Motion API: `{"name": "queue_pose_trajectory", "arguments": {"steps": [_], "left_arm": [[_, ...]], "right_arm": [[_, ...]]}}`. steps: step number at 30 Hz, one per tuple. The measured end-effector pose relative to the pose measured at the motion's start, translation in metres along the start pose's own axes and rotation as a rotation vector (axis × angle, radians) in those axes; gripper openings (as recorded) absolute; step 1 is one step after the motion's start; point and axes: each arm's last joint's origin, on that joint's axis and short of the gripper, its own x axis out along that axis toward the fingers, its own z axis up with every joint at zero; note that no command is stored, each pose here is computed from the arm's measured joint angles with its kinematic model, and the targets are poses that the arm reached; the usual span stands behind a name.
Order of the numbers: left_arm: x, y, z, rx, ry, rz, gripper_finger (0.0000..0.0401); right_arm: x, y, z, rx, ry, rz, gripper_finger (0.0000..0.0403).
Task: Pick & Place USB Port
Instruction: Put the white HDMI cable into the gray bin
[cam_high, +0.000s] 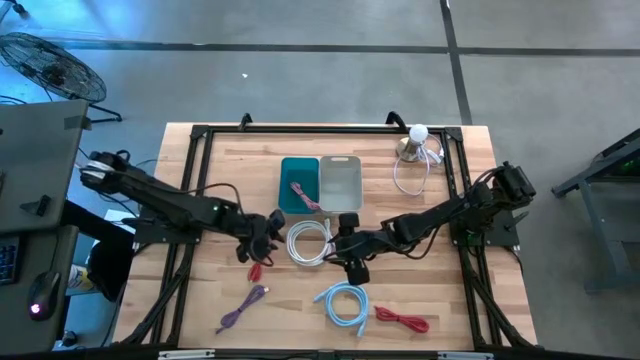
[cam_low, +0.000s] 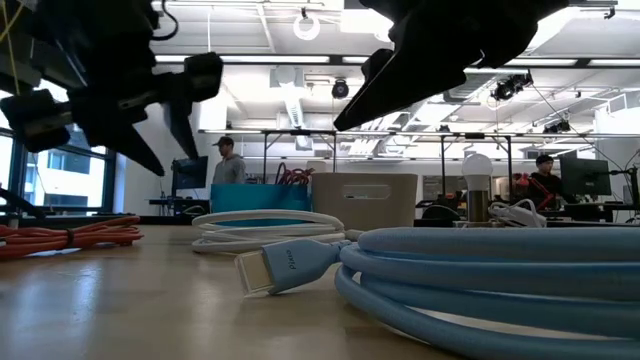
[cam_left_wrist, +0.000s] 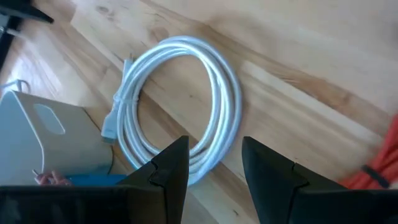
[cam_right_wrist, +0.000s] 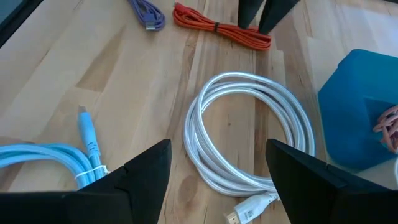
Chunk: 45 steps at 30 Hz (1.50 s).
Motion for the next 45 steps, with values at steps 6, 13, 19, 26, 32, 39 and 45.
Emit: {"name": "queue_pose_trajectory", "arguments": {"steps": [6, 13, 19, 26, 32, 39, 45], "left_arm": [[0.015, 0.004, 0.005, 0.051, 0.037, -0.029, 0.0144], [0.023, 0.001, 0.004, 0.053, 0.040, -0.053, 0.0144], [0.024, 0.003, 0.006, 0.052, 0.005, -0.041, 0.0144], [0.026, 0.004, 0.007, 0.048, -0.006, -0.028, 0.0144], [0.041, -0.003, 0.003, 0.051, 0.021, -0.089, 0.0144], [0.057, -0.004, 0.004, 0.095, 0.002, -0.065, 0.0144], [0.066, 0.003, -0.011, 0.023, 0.054, -0.068, 0.0088]], "right_arm": [[0.000, 0.000, 0.000, 0.001, -0.004, 0.001, 0.0254], [-0.001, 0.002, 0.001, -0.005, -0.010, 0.004, 0.0254], [-0.001, 0.002, 0.001, -0.003, -0.010, 0.001, 0.0254], [-0.001, 0.002, 0.001, -0.002, -0.012, 0.001, 0.0254], [-0.001, 0.002, 0.002, -0.001, -0.015, 0.001, 0.0254], [-0.001, 0.002, 0.002, 0.007, -0.019, 0.001, 0.0254], [-0.001, 0.002, 0.002, 0.022, -0.021, 0.002, 0.0254]]}}
